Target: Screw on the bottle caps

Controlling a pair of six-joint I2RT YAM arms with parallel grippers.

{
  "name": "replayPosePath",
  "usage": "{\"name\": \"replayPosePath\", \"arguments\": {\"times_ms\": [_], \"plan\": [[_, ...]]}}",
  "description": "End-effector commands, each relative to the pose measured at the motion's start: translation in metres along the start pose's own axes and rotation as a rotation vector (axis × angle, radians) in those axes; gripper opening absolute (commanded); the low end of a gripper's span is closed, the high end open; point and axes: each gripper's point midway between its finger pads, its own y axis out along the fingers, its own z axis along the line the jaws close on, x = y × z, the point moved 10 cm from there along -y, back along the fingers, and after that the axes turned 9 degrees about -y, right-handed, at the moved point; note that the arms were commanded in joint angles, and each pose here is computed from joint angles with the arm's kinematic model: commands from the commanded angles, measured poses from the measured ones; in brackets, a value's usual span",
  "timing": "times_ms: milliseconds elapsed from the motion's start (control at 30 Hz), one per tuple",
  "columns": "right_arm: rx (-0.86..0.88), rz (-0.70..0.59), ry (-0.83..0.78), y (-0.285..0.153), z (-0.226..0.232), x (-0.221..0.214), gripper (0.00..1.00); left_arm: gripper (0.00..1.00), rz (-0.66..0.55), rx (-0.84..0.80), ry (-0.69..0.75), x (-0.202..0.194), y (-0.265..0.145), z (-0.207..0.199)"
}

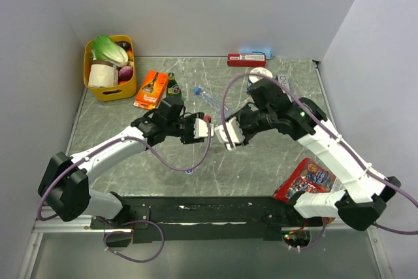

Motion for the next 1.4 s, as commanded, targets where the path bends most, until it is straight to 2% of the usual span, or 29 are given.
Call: {"name": "replayPosePath", "arguments": {"times_ms": [0, 67, 133, 200, 300, 433, 533, 567, 667, 767, 900, 1033, 1067, 1133, 1167, 1200, 1267, 1333, 1367], "plan": [[-0.029, -0.011, 0.353, 0.012, -0.013, 0.001, 0.05, 0.01, -0.192, 0.175, -0.058, 0.039, -0.006, 0.023], [-0.081, 0.023, 0.510, 0.021, -0.023, -0.007, 0.00, 0.01, -0.245, 0.261, -0.163, 0.046, -0.009, 0.028], [-0.089, 0.002, 0.777, 0.017, -0.027, -0.012, 0.00, 0.01, -0.302, 0.377, -0.215, 0.052, -0.012, 0.037], [-0.012, -0.057, 1.039, 0.031, -0.028, -0.018, 0.00, 0.01, -0.327, 0.433, -0.268, 0.054, -0.013, 0.040], [0.063, -0.156, 1.350, 0.043, -0.026, -0.031, 0.00, 0.01, -0.317, 0.568, -0.278, 0.058, -0.011, 0.047], [0.143, -0.257, 1.541, 0.050, -0.025, -0.030, 0.00, 0.01, -0.256, 0.678, -0.269, 0.052, -0.007, 0.056], [0.130, -0.274, 1.577, 0.047, -0.033, -0.034, 0.01, 0.01, -0.202, 0.721, -0.249, 0.045, -0.005, 0.059], [0.115, -0.273, 1.590, 0.046, -0.036, -0.039, 0.18, 0.01, -0.169, 0.718, -0.249, 0.040, -0.002, 0.058], [-0.014, -0.262, 1.567, 0.024, -0.056, -0.049, 0.48, 0.01, -0.125, 0.712, -0.244, 0.034, -0.001, 0.056], [-0.162, -0.258, 1.514, -0.011, -0.076, -0.063, 0.64, 0.01, -0.101, 0.668, -0.240, 0.026, -0.002, 0.048], [-0.305, -0.249, 1.447, -0.057, -0.085, -0.075, 0.72, 0.01, -0.052, 0.568, -0.245, 0.017, -0.002, 0.035], [-0.253, -0.272, 1.393, -0.066, -0.069, -0.071, 0.73, 0.01, -0.062, 0.430, -0.210, 0.014, -0.006, 0.021], [-0.208, -0.294, 1.258, -0.065, -0.064, -0.068, 0.74, 0.01, -0.061, 0.399, -0.194, 0.012, -0.007, 0.020], [-0.166, -0.271, 1.106, -0.063, -0.055, -0.052, 0.74, 0.01, -0.061, 0.280, -0.159, 0.011, -0.008, 0.012], [-0.172, -0.215, 0.961, -0.063, -0.051, -0.051, 0.74, 0.01, -0.063, 0.251, -0.150, 0.012, -0.010, 0.011], [-0.145, -0.191, 0.908, -0.054, -0.042, -0.051, 0.74, 0.01, -0.065, 0.221, -0.141, 0.013, -0.010, 0.010], [-0.205, -0.173, 0.643, -0.060, -0.040, -0.032, 0.75, 0.01, -0.061, 0.138, -0.118, 0.013, -0.011, 0.007], [-0.227, -0.128, 0.499, -0.061, -0.026, -0.023, 0.77, 0.01, -0.047, 0.094, -0.087, 0.011, -0.010, 0.005], [-0.220, -0.129, 0.361, -0.057, -0.026, -0.015, 0.78, 0.01, -0.042, 0.067, -0.080, 0.011, -0.010, 0.003]]}}
